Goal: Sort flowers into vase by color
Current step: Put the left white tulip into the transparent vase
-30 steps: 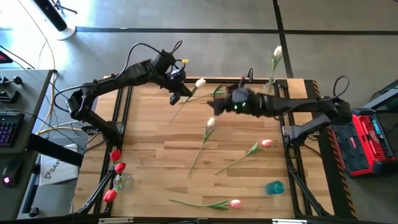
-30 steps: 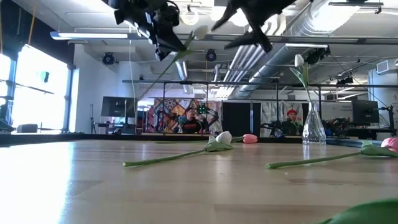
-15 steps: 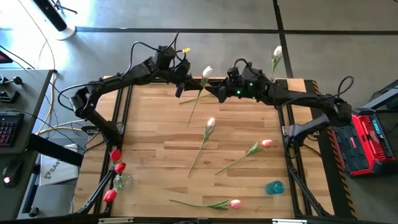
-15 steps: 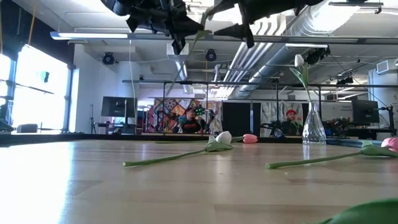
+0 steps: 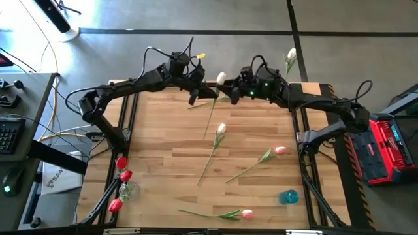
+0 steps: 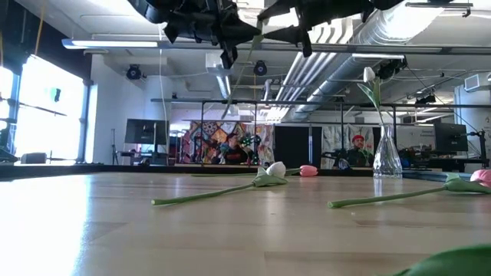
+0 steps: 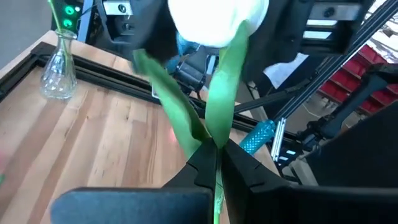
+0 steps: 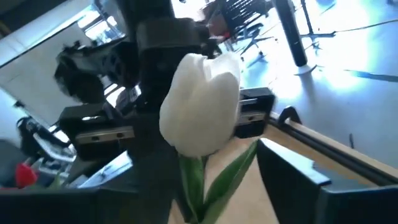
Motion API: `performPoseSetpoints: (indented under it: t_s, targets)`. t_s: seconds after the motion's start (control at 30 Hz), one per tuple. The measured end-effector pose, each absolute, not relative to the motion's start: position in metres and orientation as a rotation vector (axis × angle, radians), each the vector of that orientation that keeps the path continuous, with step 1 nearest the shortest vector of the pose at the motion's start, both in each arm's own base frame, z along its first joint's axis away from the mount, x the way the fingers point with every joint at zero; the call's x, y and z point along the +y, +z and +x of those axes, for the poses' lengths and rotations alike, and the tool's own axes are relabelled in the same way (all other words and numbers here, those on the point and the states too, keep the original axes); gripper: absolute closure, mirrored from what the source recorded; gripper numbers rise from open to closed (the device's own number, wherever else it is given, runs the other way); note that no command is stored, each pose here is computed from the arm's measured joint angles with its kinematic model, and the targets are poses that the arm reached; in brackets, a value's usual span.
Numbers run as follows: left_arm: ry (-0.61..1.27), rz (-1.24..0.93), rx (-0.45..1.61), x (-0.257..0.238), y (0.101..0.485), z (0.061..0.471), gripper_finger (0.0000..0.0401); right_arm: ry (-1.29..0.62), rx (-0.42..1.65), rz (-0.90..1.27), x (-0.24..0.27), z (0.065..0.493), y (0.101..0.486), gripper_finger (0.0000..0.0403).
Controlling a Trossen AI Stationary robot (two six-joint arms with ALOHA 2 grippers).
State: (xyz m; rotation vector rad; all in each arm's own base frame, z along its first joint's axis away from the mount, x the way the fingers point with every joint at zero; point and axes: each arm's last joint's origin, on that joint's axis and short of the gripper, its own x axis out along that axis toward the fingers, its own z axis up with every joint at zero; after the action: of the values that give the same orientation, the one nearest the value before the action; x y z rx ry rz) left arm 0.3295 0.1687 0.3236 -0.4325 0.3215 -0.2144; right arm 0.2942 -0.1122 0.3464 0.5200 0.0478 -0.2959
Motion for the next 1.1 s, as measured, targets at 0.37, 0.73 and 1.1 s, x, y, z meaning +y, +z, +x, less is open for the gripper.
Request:
performPoseSetpoints:
  t_s: [0.37, 0.73, 1.1]
  targets:
    - [-0.187, -0.506, 0.314, 0.169, 0.317, 0.339, 0.0401, -0.224, 0.129, 0.547, -0.107, 0.295, 0.340, 0.0380]
    - [-0.172, -0.520, 0.323, 0.170, 0.316, 0.338, 0.0368, -0.307, 0.118, 0.488, -0.116, 0.271, 0.353, 0.0398]
    - [-0.139, -0.570, 0.400, 0.169, 0.308, 0.336, 0.0362, -0.693, 0.142, 0.364, -0.118, 0.198, 0.381, 0.0401]
